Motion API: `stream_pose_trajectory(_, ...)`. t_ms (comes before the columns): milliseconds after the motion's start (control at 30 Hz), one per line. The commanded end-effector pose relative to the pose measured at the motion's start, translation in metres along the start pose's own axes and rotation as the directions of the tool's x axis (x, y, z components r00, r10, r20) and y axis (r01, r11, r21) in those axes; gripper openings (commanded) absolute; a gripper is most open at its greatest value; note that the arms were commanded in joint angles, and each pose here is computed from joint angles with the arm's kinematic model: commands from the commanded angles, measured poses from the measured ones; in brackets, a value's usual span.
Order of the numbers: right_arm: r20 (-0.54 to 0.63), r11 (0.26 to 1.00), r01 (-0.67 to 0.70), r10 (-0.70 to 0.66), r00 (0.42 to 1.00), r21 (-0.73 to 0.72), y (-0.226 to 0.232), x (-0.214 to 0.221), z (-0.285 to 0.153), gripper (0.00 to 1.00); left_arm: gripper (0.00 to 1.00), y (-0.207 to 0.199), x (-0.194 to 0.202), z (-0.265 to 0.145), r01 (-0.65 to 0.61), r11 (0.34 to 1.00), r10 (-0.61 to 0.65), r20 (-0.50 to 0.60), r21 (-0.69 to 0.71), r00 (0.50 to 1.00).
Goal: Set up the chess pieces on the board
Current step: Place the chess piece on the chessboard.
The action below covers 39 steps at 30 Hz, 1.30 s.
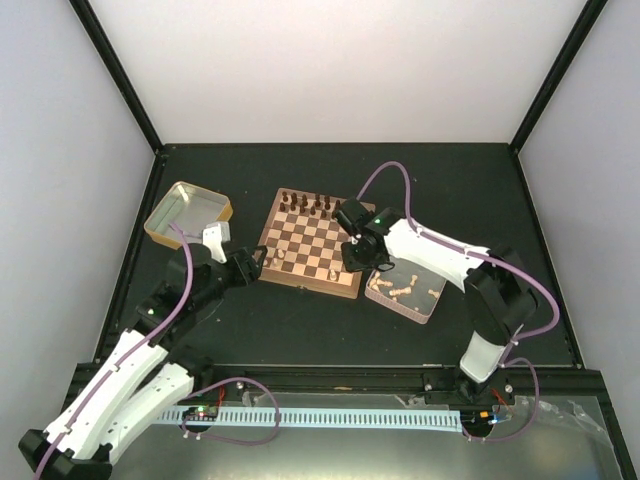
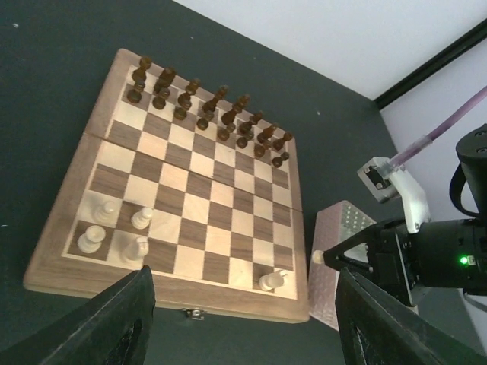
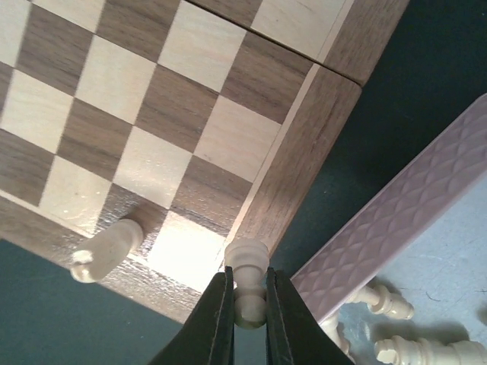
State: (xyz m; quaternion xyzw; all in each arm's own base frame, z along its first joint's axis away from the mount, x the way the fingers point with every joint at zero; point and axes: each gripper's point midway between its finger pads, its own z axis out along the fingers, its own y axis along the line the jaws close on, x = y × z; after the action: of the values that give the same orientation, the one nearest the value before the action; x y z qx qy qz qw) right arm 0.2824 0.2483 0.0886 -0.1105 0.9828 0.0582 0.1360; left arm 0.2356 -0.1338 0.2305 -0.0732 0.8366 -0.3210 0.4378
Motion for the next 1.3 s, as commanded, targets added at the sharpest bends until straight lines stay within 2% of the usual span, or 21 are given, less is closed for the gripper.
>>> stream_pose_trajectory(0,-0.033,0.996,0.055,-0.052,0.998,0.070,-0.005,0.001,0.002,0.02,0.67,0.003,-0.015,-0.011,-0.069,0.996,0.072,0.048,-0.049,0.996)
stream_pose_trajectory(400,-0.067,0.995,0.080,-0.076,0.995,0.053,0.014,-0.011,0.022,0.04,0.68,0.005,-0.011,-0.009,-0.077,0.996,0.078,0.034,-0.048,0.996)
stream_pose_trajectory(600,-0.074,0.995,0.082,-0.077,0.994,0.065,0.018,-0.016,0.028,0.10,0.68,0.004,-0.010,-0.009,-0.078,0.996,0.079,0.031,-0.044,0.996)
stream_pose_trajectory(900,-0.111,0.993,0.096,-0.089,0.990,0.067,0.020,-0.010,0.036,0.12,0.68,0.004,-0.010,-0.009,-0.075,0.996,0.077,0.031,-0.045,0.997)
stream_pose_trajectory(1100,-0.126,0.993,0.101,-0.093,0.988,0.062,0.021,-0.007,0.037,0.19,0.68,0.004,-0.010,-0.009,-0.074,0.996,0.075,0.027,-0.044,0.997)
stream_pose_trajectory(1267,-0.079,0.994,0.081,-0.076,0.994,0.066,0.020,-0.016,0.025,0.26,0.68,0.004,-0.010,-0.010,-0.072,0.997,0.073,0.027,-0.041,0.997)
